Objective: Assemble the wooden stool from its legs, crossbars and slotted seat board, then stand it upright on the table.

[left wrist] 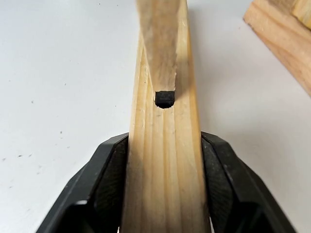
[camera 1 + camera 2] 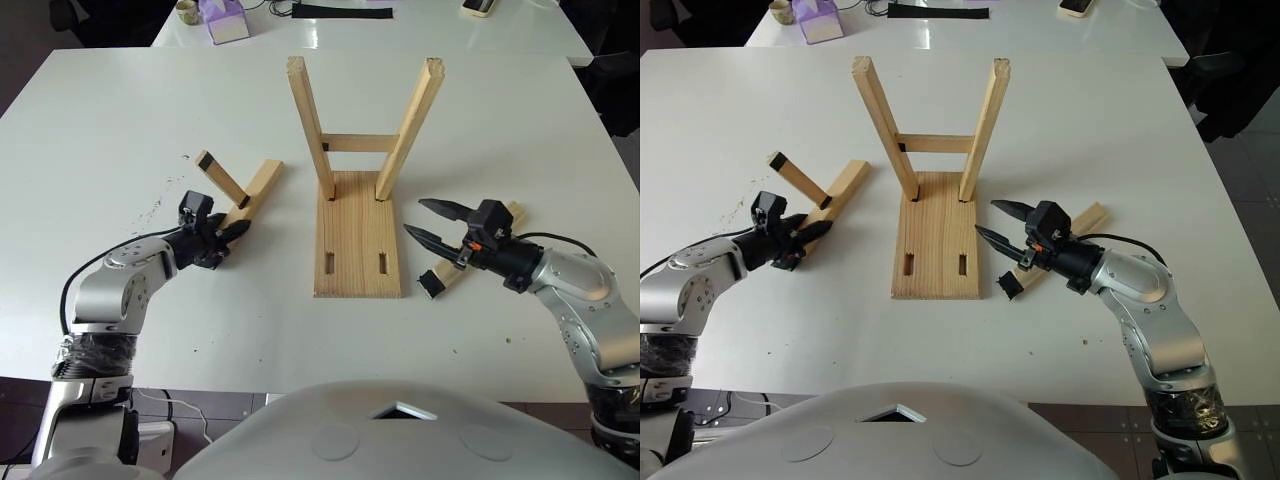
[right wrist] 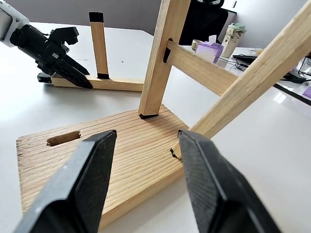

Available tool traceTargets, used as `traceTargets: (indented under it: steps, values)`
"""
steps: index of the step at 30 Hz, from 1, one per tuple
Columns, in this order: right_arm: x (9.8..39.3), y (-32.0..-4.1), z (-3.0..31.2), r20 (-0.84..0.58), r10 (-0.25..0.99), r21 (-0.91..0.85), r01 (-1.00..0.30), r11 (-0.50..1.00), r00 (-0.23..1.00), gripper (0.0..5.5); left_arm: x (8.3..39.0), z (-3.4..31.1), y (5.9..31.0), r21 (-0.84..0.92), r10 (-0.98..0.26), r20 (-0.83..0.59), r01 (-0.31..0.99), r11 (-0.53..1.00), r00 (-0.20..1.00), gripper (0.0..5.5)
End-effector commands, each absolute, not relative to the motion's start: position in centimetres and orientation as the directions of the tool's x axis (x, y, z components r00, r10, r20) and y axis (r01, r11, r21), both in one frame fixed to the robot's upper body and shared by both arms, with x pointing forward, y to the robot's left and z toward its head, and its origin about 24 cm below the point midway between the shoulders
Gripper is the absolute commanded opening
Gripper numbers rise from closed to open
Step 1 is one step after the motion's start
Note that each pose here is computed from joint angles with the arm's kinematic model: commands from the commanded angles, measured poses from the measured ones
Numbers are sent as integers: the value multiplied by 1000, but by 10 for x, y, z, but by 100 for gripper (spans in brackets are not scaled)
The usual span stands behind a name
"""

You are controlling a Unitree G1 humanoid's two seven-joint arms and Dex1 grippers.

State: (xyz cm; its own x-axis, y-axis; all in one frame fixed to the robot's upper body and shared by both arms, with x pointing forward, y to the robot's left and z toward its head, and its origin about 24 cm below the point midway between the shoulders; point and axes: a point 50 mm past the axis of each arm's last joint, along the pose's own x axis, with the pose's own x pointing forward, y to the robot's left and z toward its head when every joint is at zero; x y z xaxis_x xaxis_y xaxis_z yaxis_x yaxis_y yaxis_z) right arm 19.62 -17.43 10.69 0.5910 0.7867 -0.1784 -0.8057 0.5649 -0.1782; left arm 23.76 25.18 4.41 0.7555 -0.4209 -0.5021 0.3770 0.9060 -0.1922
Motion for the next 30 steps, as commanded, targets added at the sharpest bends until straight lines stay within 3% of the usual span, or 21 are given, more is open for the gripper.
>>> traceTargets:
  steps: [1, 8, 11, 16, 20, 24, 27, 30]
  values:
    - [204, -179, 118, -150, 795, -173, -807, 565, 588, 233, 263, 73, 255, -236, -384, -303, 322, 917, 872, 205]
    - [214, -181, 138, -71, 822, -138, -822, 553, 565, 233, 282, 123, 265, -247, -328, -17, 314, 917, 945, 205]
    - [220, -181, 159, 34, 839, -76, -836, 543, 542, 233, 282, 161, 258, -246, -390, 162, 419, 874, 907, 205]
    - [227, -178, 197, 149, 896, -3, -906, 424, 419, 233, 261, 231, 238, -210, -543, 415, 658, 723, 729, 205]
    - [227, -174, 220, 209, 933, 41, -956, 289, 291, 266, 241, 263, 214, -107, -678, 490, 810, 577, 548, 204]
    - [228, -171, 237, 236, 954, 72, -982, 173, 185, 324, 223, 270, 184, -63, -769, 497, 900, 431, 402, 204]
    - [235, -167, 247, 225, 964, 90, -988, 122, 140, 370, 217, 260, 167, -58, -808, 468, 925, 375, 357, 204]
    - [238, -161, 256, 202, 978, 108, -994, 21, 43, 371, 221, 248, 158, -68, -831, 420, 925, 373, 365, 204]
